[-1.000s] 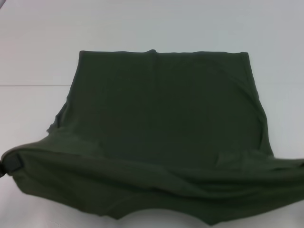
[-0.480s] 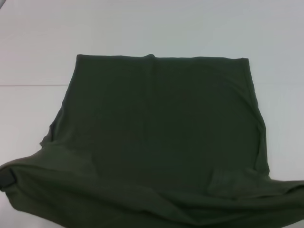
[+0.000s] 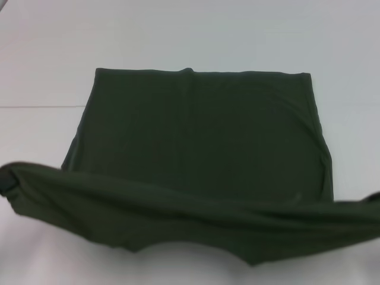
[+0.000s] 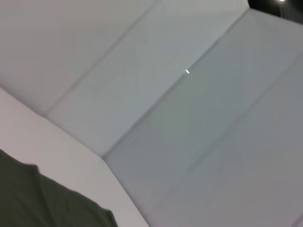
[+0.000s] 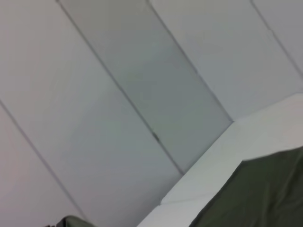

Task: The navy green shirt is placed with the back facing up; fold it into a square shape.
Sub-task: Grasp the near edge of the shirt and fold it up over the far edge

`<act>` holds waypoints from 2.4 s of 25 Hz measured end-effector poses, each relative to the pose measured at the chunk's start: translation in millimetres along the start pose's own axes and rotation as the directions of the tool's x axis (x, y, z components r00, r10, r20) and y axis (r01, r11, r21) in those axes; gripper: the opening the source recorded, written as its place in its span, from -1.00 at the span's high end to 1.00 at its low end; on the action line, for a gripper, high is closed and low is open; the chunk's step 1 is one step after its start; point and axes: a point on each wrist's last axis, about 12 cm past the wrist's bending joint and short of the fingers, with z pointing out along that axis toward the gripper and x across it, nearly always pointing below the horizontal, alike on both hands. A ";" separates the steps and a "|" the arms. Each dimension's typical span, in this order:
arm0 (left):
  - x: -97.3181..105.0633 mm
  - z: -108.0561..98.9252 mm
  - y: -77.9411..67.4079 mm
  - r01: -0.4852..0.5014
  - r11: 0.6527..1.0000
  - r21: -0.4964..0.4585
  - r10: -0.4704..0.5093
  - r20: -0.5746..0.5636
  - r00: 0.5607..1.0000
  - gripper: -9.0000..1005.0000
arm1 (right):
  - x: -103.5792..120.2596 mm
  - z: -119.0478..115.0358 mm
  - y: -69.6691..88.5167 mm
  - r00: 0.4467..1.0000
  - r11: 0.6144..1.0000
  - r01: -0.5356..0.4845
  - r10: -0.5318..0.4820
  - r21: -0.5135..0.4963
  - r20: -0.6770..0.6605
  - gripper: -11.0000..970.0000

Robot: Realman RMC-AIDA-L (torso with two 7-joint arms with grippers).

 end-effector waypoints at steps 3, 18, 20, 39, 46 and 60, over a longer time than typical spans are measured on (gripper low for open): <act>-0.4 7.9 6.3 0.008 1.000 -0.026 -0.007 0.033 0.999 0.93 | -1.5 5.1 -5.0 0.999 0.999 -0.009 0.008 0.037 0.033 0.90; -2.9 53.2 18.7 -0.079 0.995 -0.067 0.084 0.079 0.993 0.93 | -8.3 42.4 -19.0 0.998 0.996 0.004 -0.009 0.084 0.069 0.90; -2.7 50.2 18.6 -0.080 0.994 -0.071 0.086 0.092 0.992 0.93 | -8.6 39.6 -17.6 0.997 0.997 0.007 -0.013 0.080 0.076 0.90; 14.8 3.7 -17.3 -0.135 0.982 0.129 0.135 0.012 0.991 0.93 | 11.5 14.0 9.1 0.993 0.991 0.093 -0.100 -0.093 -0.069 0.90; 27.4 -4.2 -21.4 -0.101 0.986 0.133 0.116 -0.110 0.987 0.93 | 19.3 23.0 12.9 0.965 0.977 0.079 -0.126 -0.200 -0.232 0.90; 35.0 -7.3 -23.6 -0.079 0.987 0.142 0.107 -0.203 0.973 0.93 | 19.2 20.8 14.6 0.945 0.964 0.074 -0.149 -0.254 -0.290 0.90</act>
